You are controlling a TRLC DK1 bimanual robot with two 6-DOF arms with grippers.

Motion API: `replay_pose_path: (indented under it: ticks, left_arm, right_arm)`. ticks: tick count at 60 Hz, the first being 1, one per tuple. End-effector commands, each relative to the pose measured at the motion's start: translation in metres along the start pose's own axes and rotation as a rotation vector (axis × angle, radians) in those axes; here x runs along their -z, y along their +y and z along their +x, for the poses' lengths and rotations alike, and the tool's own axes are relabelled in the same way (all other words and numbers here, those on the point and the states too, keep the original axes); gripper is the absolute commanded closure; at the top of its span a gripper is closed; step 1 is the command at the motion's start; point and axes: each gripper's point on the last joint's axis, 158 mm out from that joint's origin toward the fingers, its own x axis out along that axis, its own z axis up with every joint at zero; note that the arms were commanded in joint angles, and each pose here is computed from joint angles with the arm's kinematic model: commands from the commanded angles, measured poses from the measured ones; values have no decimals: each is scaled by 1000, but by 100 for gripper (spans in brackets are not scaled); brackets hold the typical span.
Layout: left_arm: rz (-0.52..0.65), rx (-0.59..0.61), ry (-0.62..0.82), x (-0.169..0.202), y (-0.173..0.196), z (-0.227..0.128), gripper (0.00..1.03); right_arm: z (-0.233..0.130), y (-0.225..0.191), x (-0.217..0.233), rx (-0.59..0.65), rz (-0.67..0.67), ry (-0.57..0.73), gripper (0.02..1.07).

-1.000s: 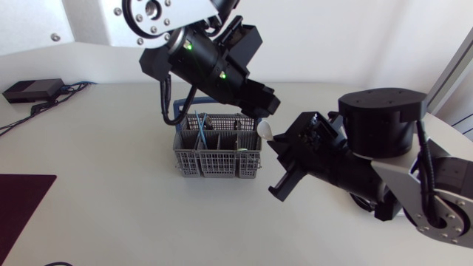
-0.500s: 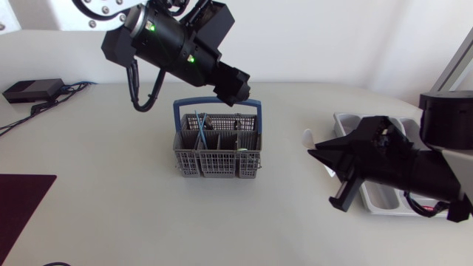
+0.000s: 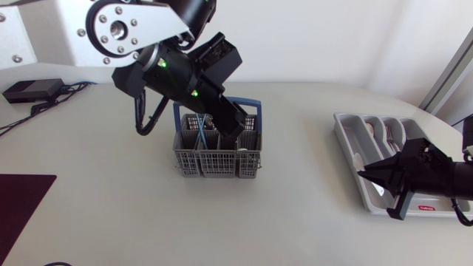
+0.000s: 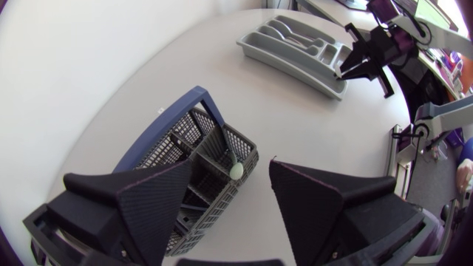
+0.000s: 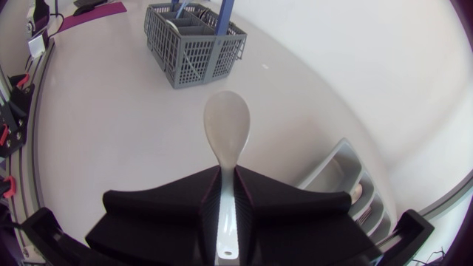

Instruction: Sort the cutlery from the basket into the organizer compartments.

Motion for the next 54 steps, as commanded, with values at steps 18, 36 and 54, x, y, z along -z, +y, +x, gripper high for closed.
replay_pose_path:
  ticks: [18, 36, 54]
  left_arm:
    - [118, 22, 41, 19, -15, 8, 31]
    - [129, 27, 58, 25, -18, 10, 31]
    - [198, 41, 87, 30, -33, 14, 31]
  right_arm:
    - [-31, -62, 78, -19, -143, 94, 100]
    - [-47, -81, 151, -53, -203, 170, 100]
    - [-53, -88, 203, -101, -231, 290, 100]
